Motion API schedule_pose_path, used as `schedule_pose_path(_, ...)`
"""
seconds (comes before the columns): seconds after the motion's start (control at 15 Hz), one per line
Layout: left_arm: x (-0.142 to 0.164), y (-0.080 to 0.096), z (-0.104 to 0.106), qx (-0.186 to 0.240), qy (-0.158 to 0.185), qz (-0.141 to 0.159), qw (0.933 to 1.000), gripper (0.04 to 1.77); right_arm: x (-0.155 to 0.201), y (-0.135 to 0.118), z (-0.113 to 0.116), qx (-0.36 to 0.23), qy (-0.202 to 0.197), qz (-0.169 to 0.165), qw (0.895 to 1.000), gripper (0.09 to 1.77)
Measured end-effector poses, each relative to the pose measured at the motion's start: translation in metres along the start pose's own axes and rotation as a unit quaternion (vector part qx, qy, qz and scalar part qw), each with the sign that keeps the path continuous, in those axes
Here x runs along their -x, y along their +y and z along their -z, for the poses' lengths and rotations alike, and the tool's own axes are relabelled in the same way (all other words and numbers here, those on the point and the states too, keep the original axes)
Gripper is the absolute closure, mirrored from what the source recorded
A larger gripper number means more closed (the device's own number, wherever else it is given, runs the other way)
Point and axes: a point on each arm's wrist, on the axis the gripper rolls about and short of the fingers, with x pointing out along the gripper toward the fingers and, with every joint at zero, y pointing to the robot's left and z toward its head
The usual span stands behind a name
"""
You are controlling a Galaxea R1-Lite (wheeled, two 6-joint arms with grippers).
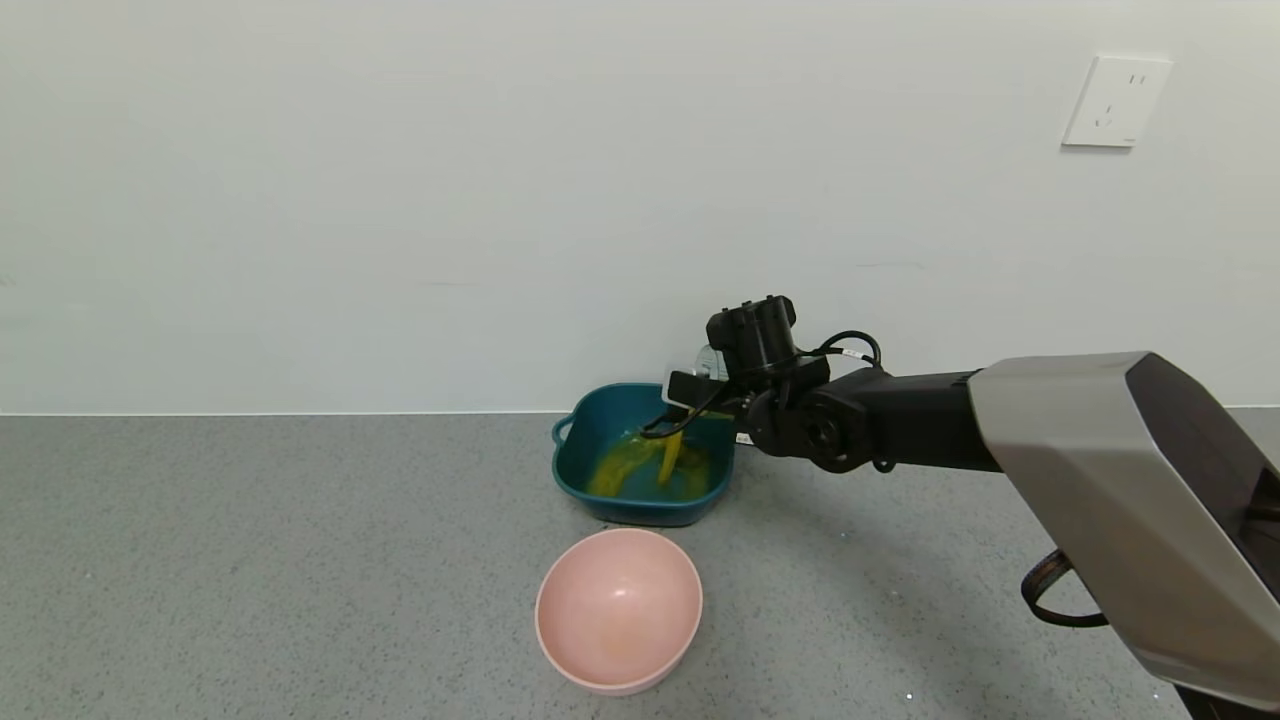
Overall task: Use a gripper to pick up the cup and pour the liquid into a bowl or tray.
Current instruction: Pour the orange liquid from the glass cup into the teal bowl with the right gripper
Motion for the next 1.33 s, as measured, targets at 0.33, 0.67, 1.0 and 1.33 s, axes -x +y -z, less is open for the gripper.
schedule_pose_path(0.33,0.0,0.0,0.0,0.0,0.0,0.0,1.0,0.09,0.002,-0.004,0.0,0.047,0.004,0.006,0.999,0.51)
schedule_pose_path(0.67,0.0,0.0,0.0,0.0,0.0,0.0,1.0,0.09,0.008,-0.012,0.0,0.103,0.002,0.013,0.995,0.51)
schedule_pose_path(1.0,0.0,0.0,0.0,0.0,0.0,0.0,1.0,0.09,0.014,-0.019,-0.001,0.157,0.001,0.018,0.987,0.51)
schedule_pose_path(1.33,0.0,0.0,0.0,0.0,0.0,0.0,1.0,0.09,0.021,-0.026,-0.005,0.229,-0.004,0.032,0.973,0.51)
